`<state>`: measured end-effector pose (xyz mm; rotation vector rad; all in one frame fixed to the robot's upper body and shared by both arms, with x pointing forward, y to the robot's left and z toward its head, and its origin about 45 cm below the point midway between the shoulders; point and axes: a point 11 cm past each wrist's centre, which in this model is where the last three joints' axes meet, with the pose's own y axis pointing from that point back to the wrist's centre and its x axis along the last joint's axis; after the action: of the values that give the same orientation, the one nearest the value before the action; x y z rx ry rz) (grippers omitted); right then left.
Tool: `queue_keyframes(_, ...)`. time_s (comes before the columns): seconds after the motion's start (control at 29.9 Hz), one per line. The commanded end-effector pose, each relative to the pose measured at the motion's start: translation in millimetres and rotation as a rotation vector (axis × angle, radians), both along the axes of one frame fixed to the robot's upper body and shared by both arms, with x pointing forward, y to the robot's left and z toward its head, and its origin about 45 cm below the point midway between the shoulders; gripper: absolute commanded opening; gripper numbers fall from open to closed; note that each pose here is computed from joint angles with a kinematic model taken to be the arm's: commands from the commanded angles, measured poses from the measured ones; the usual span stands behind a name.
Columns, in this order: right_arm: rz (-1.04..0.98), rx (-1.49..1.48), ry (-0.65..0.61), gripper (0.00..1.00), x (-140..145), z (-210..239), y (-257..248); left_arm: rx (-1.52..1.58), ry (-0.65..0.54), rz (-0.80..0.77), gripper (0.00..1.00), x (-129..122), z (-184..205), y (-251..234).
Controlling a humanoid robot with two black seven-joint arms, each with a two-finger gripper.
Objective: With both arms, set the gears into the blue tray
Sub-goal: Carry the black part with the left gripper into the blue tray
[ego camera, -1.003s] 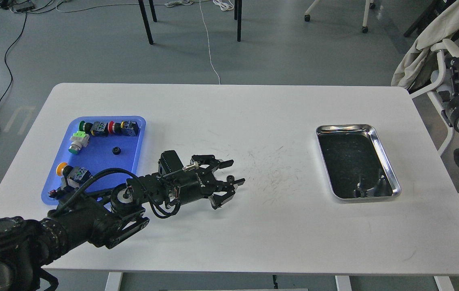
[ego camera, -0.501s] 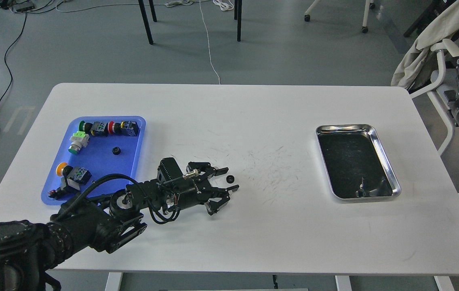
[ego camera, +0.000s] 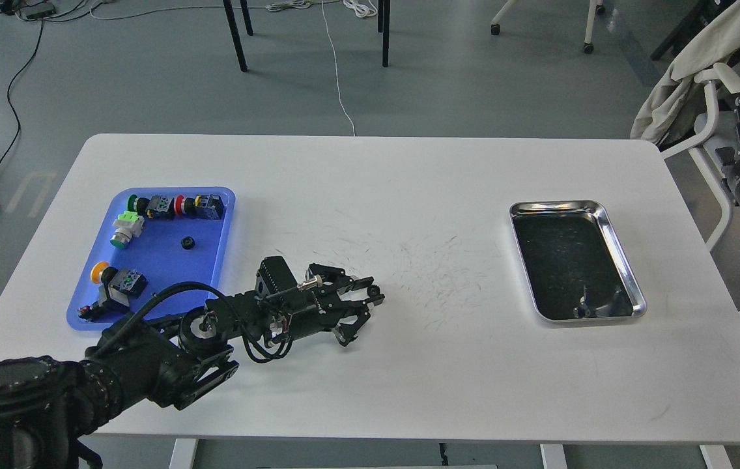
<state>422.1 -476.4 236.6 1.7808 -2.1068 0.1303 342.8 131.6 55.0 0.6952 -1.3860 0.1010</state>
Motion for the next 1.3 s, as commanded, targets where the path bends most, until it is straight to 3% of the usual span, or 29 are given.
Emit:
queue_keyframes(0.0,0.000,0.000,0.002,0.95,0,-1,0,0.021,0.006,-0.024,0.17,-5,-5,-1)
queue_keyframes(0.3,0.004,-0.006,0.005,0.95,-1,-3,0,0.041,0.006,-0.041,0.10,-6,-5,7)
queue_keyframes(0.47,0.002,-0.009,0.005,0.95,-1,-3,-1,0.064,-0.021,0.008,0.10,9,7,41)
queue_keyframes(0.87,0.002,-0.010,0.007,0.95,-1,-5,-1,0.088,-0.223,0.183,0.10,95,135,139)
queue_keyframes(1.14,0.015,-0.019,0.008,0.95,0,-4,1,0.204,-0.251,0.323,0.10,88,157,234)
queue_keyframes(1.27,0.017,-0.023,0.010,0.95,-1,-5,1,0.249,-0.170,0.376,0.10,58,125,269)
